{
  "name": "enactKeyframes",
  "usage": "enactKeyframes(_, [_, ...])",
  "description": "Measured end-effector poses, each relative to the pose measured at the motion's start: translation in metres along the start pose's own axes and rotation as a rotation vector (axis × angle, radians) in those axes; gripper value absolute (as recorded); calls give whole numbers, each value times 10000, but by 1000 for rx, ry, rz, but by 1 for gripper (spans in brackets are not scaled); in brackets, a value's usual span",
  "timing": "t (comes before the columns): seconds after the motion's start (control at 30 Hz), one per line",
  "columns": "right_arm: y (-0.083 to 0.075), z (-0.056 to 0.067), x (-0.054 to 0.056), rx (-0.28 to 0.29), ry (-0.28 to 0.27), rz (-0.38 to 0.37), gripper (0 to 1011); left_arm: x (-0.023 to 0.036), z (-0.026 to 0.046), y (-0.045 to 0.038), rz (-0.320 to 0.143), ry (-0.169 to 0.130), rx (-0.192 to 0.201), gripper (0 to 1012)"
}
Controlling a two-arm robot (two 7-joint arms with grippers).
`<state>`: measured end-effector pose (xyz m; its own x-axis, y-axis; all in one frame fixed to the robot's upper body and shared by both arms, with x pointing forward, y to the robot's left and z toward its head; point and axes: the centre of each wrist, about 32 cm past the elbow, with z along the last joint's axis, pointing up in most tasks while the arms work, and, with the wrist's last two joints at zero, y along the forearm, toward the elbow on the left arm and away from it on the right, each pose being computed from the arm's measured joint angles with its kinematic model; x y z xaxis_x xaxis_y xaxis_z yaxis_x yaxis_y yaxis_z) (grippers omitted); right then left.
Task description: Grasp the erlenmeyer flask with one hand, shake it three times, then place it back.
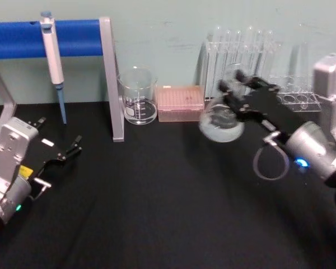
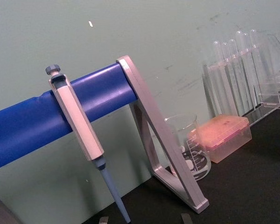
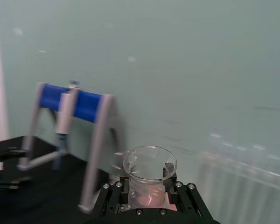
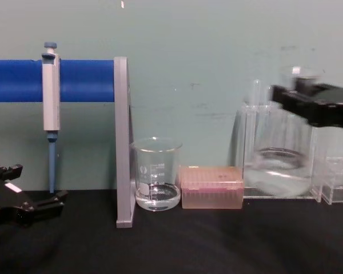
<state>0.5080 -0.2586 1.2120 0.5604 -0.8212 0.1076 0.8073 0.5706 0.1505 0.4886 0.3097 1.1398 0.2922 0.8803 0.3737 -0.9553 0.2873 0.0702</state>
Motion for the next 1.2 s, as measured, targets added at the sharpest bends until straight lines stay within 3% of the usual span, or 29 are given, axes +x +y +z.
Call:
enactKeyframes(0.33, [-320, 19, 177, -33, -31, -182, 450, 0, 0, 0, 0, 0, 0, 1001])
enactKeyframes(0.6, [-345, 18, 211, -34, -31, -203, 450, 0, 0, 0, 0, 0, 0, 1001])
enactKeyframes(0.87, [-198, 0, 186, -33, -10, -117, 450, 0, 0, 0, 0, 0, 0, 1001])
enactKeyframes(1.2, [172, -17, -1, -24, 33, 128, 449, 0, 0, 0, 0, 0, 0, 1001])
